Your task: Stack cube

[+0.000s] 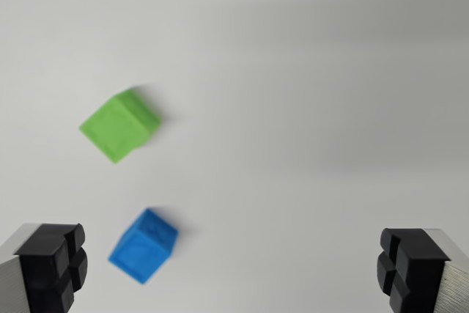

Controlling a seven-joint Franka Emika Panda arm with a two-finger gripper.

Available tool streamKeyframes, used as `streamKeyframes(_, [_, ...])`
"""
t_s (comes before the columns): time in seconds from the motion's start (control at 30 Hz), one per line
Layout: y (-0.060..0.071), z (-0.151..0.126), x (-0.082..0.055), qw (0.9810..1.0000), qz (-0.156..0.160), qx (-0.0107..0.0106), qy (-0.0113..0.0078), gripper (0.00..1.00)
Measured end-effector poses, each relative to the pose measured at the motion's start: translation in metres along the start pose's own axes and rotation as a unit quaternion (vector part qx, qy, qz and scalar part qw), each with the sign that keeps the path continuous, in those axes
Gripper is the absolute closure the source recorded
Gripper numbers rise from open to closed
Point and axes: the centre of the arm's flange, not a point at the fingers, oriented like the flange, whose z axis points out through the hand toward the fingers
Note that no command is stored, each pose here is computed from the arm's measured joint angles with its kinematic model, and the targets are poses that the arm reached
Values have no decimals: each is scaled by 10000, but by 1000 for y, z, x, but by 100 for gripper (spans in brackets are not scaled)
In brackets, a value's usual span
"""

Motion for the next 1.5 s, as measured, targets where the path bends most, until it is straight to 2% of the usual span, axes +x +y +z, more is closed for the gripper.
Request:
streamKeyframes(0.4, [0,0,0,10000,0,0,0,0])
streamKeyframes(0.7, [1,4,-3,10000,-56,-13,-15,0])
streamKeyframes(0.9, [3,9,-8,9999,-169,-19,-27,0])
streamKeyframes(1.13, [5,16,-16,9995,-330,-13,-29,0])
streamKeyframes(1.5, [10,31,-34,9975,-705,-17,-46,0])
